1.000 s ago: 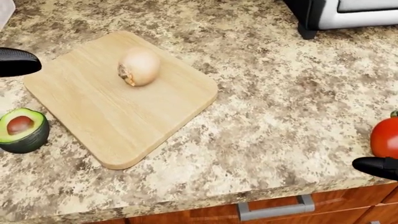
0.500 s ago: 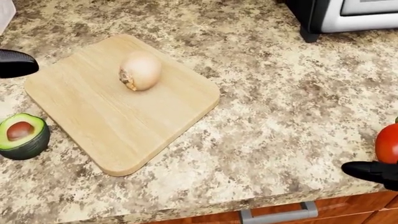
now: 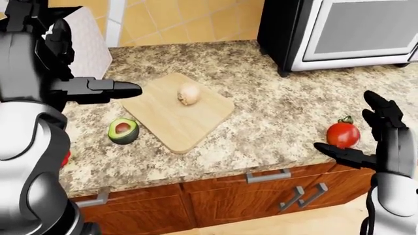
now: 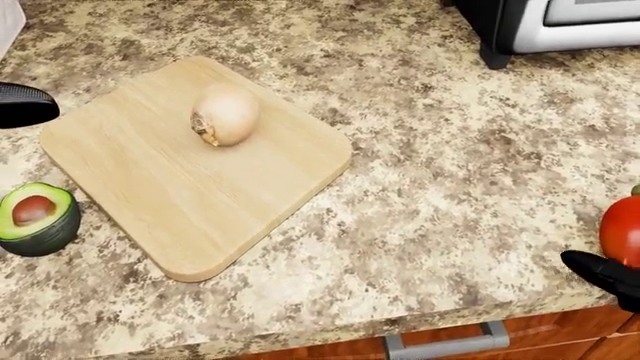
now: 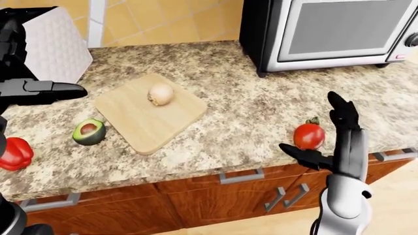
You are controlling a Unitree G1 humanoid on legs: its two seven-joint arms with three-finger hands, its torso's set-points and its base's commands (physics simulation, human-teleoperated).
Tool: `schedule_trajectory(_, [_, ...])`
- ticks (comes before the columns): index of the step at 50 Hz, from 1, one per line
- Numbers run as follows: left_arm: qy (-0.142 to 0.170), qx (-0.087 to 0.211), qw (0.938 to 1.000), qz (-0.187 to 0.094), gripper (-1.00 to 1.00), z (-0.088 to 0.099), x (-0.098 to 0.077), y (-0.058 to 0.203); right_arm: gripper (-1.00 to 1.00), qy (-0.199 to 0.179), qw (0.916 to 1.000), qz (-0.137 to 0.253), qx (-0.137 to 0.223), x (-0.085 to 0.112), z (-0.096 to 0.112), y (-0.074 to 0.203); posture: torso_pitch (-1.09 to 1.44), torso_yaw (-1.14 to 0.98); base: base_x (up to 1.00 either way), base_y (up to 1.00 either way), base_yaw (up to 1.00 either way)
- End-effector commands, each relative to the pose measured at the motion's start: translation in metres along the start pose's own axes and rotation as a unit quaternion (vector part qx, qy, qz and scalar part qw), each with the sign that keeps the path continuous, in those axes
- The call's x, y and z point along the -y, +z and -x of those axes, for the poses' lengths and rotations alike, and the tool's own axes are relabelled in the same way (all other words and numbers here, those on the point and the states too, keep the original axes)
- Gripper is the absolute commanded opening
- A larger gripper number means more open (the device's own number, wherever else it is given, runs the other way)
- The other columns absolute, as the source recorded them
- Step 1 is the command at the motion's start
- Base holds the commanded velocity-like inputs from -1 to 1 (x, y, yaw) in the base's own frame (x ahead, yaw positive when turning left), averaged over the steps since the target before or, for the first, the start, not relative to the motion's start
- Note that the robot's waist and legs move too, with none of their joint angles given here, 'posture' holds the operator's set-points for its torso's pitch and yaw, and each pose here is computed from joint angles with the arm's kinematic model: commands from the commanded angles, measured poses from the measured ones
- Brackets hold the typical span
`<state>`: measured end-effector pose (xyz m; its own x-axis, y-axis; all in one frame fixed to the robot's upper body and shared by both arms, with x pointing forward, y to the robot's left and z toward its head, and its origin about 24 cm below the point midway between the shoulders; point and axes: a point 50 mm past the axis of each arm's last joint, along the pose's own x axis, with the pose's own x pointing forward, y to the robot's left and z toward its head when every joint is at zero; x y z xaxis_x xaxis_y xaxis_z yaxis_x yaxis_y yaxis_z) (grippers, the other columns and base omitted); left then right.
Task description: Place the avocado, onion, tomato and bell pepper on the cutting board.
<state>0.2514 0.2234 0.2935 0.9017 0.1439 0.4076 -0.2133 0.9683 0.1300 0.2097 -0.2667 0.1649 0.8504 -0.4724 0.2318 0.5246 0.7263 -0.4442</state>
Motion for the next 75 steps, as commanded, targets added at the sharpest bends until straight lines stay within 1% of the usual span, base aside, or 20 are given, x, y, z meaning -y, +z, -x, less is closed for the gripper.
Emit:
schedule_trajectory(1, [0.006, 0.038, 0.9993, -0.002, 1.00, 0.001, -0.002, 0.014, 0.19, -0.009, 0.9991, 0.001, 0.042, 0.003, -0.001, 0.015, 0.00, 0.00, 0.00, 0.00, 0.00])
schedule_trajectory(5, [0.008, 0.038, 0.9992, -0.003, 1.00, 0.000, -0.004, 0.015, 0.12, -0.009, 0.9990, 0.001, 0.044, 0.004, -0.001, 0.017, 0.00, 0.00, 0.00, 0.00, 0.00])
schedule_trajectory(6, [0.006, 0.040, 0.9992, -0.004, 1.00, -0.001, -0.002, 0.016, -0.01, -0.007, 0.9990, -0.001, 0.043, 0.004, -0.001, 0.016, 0.00, 0.00, 0.00, 0.00, 0.00])
schedule_trajectory(9, [0.006, 0.041, 0.9991, -0.004, 1.00, -0.002, -0.003, 0.017, -0.07, -0.006, 0.9991, -0.001, 0.043, 0.003, -0.001, 0.016, 0.00, 0.00, 0.00, 0.00, 0.00])
schedule_trajectory(17, [0.008, 0.042, 0.9991, -0.005, 1.00, -0.002, -0.004, 0.018, -0.36, 0.000, 0.9989, -0.002, 0.047, 0.002, 0.000, 0.017, 0.00, 0.00, 0.00, 0.00, 0.00])
schedule_trajectory(23, [0.009, 0.042, 0.9991, -0.004, 1.00, -0.001, -0.004, 0.017, -0.59, 0.005, 0.9981, 0.004, 0.061, 0.001, -0.003, 0.026, 0.00, 0.00, 0.00, 0.00, 0.00])
schedule_trajectory(25, [0.009, 0.042, 0.9991, -0.003, 1.00, -0.001, -0.004, 0.017, -0.62, 0.006, 0.9980, 0.006, 0.062, 0.001, -0.003, 0.029, 0.00, 0.00, 0.00, 0.00, 0.00])
schedule_trajectory(31, [0.008, 0.041, 0.9991, -0.003, 1.00, 0.000, -0.003, 0.016, -0.74, 0.013, 0.9960, 0.005, 0.088, 0.001, -0.007, 0.051, 0.00, 0.00, 0.00, 0.00, 0.00])
schedule_trajectory(36, [0.008, 0.040, 0.9992, -0.003, 1.00, 0.000, -0.002, 0.015, -0.79, 0.028, 0.9922, 0.005, 0.122, -0.002, -0.014, 0.082, 0.00, 0.00, 0.00, 0.00, 0.00])
schedule_trajectory(41, [0.007, 0.040, 0.9992, -0.002, 1.00, 0.000, -0.001, 0.015, -0.81, 0.058, 0.9851, -0.006, 0.162, -0.025, -0.032, 0.116, 0.00, 0.00, 0.00, 0.00, 0.00])
schedule_trajectory(46, [0.006, 0.040, 0.9992, -0.003, 1.00, 0.000, -0.002, 0.016, -0.82, 0.103, 0.9750, -0.024, 0.195, -0.061, -0.048, 0.143, 0.00, 0.00, 0.00, 0.00, 0.00])
schedule_trajectory(51, [0.005, 0.040, 0.9992, -0.002, 1.00, 0.000, 0.000, 0.016, -0.83, 0.133, 0.9669, -0.038, 0.214, -0.089, -0.053, 0.158, 0.00, 0.00, 0.00, 0.00, 0.00])
schedule_trajectory(52, [0.004, 0.041, 0.9991, -0.002, 1.00, 0.000, -0.001, 0.017, -0.84, 0.146, 0.9634, -0.044, 0.221, -0.100, -0.055, 0.164, 0.00, 0.00, 0.00, 0.00, 0.00])
schedule_trajectory(56, [0.005, 0.040, 0.9992, -0.004, 1.00, 0.003, -0.002, 0.017, -0.84, 0.168, 0.9579, -0.052, 0.227, -0.120, -0.056, 0.167, 0.00, 0.00, 0.00, 0.00, 0.00])
schedule_trajectory(57, [0.006, 0.040, 0.9992, 0.002, 1.00, 0.002, -0.002, 0.018, -0.84, 0.174, 0.9565, -0.055, 0.227, -0.125, -0.056, 0.167, 0.00, 0.00, 0.00, 0.00, 0.00])
schedule_trajectory(58, [0.004, 0.041, 0.9991, -0.006, 1.00, 0.001, -0.002, 0.020, -0.84, 0.178, 0.9560, -0.058, 0.226, -0.129, -0.055, 0.164, 0.00, 0.00, 0.00, 0.00, 0.00])
schedule_trajectory(59, [0.004, 0.042, 0.9991, -0.003, 1.00, -0.001, -0.002, 0.023, -0.84, 0.186, 0.9542, -0.059, 0.227, -0.134, -0.055, 0.164, 0.00, 0.00, 0.00, 0.00, 0.00])
schedule_trajectory(61, [0.003, 0.045, 0.9990, -0.002, 1.00, -0.002, -0.002, 0.026, -0.84, 0.191, 0.9524, -0.062, 0.229, -0.136, -0.053, 0.167, 0.00, 0.00, 0.00, 0.00, 0.00])
schedule_trajectory(68, [0.001, 0.045, 0.9990, -0.005, 1.00, -0.002, 0.001, 0.024, -0.85, 0.214, 0.9434, -0.083, 0.239, -0.159, -0.051, 0.180, 0.00, 0.00, 0.00, 0.00, 0.00])
schedule_trajectory(75, [0.003, 0.044, 0.9990, -0.007, 1.00, 0.000, -0.001, 0.024, -0.85, 0.233, 0.9386, -0.093, 0.237, -0.178, -0.045, 0.175, 0.00, 0.00, 0.00, 0.00, 0.00])
